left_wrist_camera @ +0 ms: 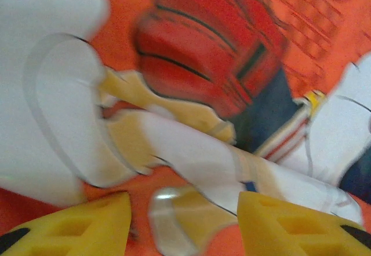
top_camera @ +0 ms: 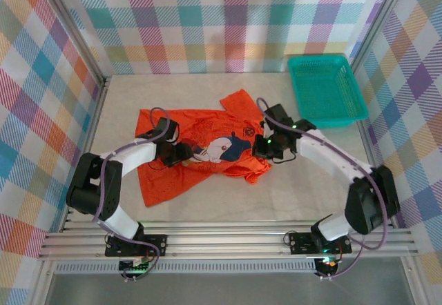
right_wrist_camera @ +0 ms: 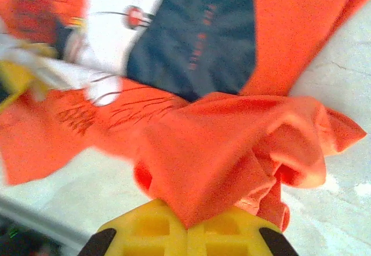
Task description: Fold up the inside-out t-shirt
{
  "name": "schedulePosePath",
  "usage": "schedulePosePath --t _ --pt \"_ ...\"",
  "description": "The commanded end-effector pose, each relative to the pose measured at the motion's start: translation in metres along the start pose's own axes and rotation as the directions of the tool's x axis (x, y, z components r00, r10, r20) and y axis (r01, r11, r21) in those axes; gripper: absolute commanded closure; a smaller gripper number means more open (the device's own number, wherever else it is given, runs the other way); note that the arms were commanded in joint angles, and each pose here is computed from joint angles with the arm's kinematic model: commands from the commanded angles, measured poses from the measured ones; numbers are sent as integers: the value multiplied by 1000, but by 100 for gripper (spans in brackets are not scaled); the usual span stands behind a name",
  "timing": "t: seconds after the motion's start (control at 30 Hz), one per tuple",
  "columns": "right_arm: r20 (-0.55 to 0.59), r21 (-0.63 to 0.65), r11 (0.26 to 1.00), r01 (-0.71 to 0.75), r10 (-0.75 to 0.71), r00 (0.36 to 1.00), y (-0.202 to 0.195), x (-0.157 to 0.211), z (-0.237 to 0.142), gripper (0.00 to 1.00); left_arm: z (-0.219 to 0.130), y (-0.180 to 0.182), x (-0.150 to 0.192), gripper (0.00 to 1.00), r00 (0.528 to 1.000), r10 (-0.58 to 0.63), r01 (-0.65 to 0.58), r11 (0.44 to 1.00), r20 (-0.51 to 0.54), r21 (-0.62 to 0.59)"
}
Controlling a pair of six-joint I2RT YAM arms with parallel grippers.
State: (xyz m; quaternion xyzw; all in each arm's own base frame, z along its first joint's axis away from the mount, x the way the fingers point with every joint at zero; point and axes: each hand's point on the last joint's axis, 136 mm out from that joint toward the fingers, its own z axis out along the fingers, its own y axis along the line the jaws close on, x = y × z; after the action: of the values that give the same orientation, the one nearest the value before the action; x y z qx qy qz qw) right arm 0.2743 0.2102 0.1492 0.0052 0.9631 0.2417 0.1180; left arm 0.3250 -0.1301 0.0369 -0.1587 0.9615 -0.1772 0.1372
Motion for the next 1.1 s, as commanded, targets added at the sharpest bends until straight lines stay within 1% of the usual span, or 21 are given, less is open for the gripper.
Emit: schedulePosePath --t 0.0,0.1,0.2,0.27,0.33,0.4,0.47,0.53,0.63,0.67,0.7,0.73,0.83,0.9,0.97,1.0,1.03,1.07 --pt "-13 -188 980 70 -74 997 29 7 -51 100 11 35 7 49 998 -20 14 996 -60 -89" --pt "-14 -352 932 85 -97 995 54 14 -84 100 18 51 3 51 996 -42 33 991 -73 -129" --pt "-12 -468 877 109 -129 992 74 25 -108 100 25 65 1 52 995 -57 43 985 -83 -167" --pt "-4 -512 850 121 -143 990 82 30 -120 100 28 73 -1 53 994 -65 47 980 -88 -191" --pt "12 -528 838 135 -151 988 84 32 -129 100 29 79 -4 54 994 -70 50 977 -89 -205" --pt "25 -527 839 137 -146 989 84 30 -135 100 30 79 -5 55 993 -75 55 978 -93 -200" --pt "28 -553 821 144 -154 988 88 31 -141 100 29 79 -6 55 993 -71 51 978 -93 -203" --pt "27 -593 792 145 -160 987 94 32 -146 100 27 75 -9 55 994 -69 51 980 -89 -192" --pt "-1 -685 717 125 -173 985 106 37 -148 100 25 70 -10 56 994 -69 53 984 -89 -171" --pt "-24 -707 700 107 -175 984 106 39 -144 100 23 67 -11 56 994 -67 52 986 -86 -159" --pt "-43 -707 702 90 -170 984 103 39 -135 100 20 64 -11 56 994 -66 54 988 -82 -146" --pt "-61 -683 727 70 -152 987 96 39 -124 100 17 61 -13 56 995 -64 54 989 -73 -136" --pt "-134 -568 823 -4 -88 987 62 42 -71 100 -2 52 -19 56 998 -48 43 992 -35 -116" --pt "-213 -503 862 -56 -61 975 41 51 -33 100 -21 45 -25 54 999 -35 35 994 1 -104" --pt "-282 -431 898 -94 -35 959 24 62 -4 99 -41 37 -30 52 999 -22 25 995 33 -92" --pt "-299 -386 917 -102 -19 954 15 65 7 92 -51 34 -32 51 999 -16 20 996 51 -85" --pt "-302 -338 935 -107 0 953 6 65 14 78 -60 30 -34 49 998 -10 16 997 67 -79" --pt "-292 -283 954 -105 18 956 -3 63 20 59 -70 27 -36 48 996 -4 11 997 84 -73"
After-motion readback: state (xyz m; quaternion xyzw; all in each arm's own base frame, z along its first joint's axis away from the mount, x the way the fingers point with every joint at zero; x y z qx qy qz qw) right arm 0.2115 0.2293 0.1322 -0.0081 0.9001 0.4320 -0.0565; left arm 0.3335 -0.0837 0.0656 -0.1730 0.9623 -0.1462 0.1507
